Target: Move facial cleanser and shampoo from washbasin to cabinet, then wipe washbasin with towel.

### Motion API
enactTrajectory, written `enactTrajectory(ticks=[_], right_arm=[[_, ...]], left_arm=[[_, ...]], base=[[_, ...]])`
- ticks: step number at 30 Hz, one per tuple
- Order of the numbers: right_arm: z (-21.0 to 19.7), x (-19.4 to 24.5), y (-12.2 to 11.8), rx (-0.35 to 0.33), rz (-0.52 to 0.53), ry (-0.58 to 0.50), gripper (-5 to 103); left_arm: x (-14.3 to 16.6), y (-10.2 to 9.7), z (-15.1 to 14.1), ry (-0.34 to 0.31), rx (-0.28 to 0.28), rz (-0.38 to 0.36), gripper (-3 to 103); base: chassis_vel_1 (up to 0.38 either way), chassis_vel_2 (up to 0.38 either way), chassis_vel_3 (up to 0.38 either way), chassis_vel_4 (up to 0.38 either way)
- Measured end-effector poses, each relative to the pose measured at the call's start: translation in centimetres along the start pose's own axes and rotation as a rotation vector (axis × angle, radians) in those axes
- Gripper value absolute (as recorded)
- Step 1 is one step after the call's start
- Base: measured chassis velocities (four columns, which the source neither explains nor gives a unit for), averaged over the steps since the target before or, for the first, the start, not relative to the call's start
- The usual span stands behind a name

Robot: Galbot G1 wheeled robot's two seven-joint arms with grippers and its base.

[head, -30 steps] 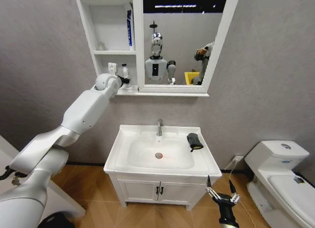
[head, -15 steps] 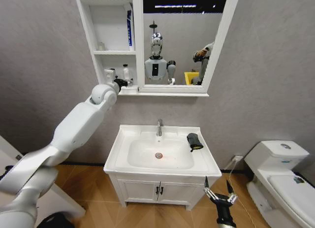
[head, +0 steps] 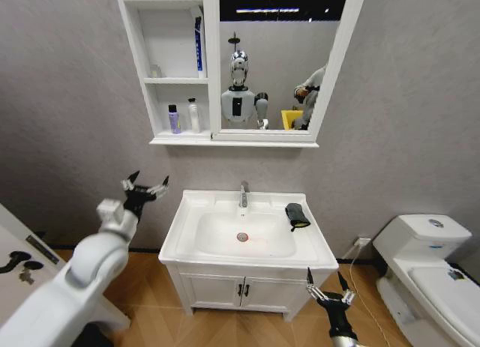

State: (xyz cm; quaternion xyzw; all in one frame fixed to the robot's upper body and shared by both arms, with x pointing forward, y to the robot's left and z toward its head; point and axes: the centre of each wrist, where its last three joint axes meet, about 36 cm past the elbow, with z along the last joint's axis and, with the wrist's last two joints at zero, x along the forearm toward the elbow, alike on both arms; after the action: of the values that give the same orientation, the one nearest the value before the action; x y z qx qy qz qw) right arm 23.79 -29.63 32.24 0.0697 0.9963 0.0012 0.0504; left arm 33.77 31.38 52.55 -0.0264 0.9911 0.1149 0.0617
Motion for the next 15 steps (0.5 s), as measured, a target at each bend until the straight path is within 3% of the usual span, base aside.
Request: enactTrajectory(ticks=[3, 4, 6, 10, 15], right_arm=[[-1.6, -2.1, -0.8, -0.028, -0.028, 0.024, 100], [-1.6, -2.1, -0.8, -0.028, -0.028, 0.024, 100], [-3.1, -4.0, -1.6, -0.065, -0.032, 0.031, 100], [-4.9, -6.6, -3.1, -0.068, -0.006, 0.004, 100], [-6.5, -9.5, -3.6, -0.054, -0.009, -0.026, 100]], left_arm=[[6.2, 0.8, 4.1, 0.072, -0.031, -0.081, 100], [6.2, 0.8, 4.1, 0.072, -0.031, -0.081, 100], [9.3, 0.1, 5.6, 0.098, -0.012, -0.084, 100], [10.6, -1.6, 6.4, 0.096, 0.029, -0.019, 100], [10.7, -2.0, 6.4, 0.094, 0.039, -0.001, 100]], base=[[0.000, 0.000, 0.000, 0.000], [0.000, 0.000, 0.000, 0.000], [0.000, 0.000, 0.000, 0.000], [0.000, 0.000, 0.000, 0.000], [0.000, 0.000, 0.000, 0.000]])
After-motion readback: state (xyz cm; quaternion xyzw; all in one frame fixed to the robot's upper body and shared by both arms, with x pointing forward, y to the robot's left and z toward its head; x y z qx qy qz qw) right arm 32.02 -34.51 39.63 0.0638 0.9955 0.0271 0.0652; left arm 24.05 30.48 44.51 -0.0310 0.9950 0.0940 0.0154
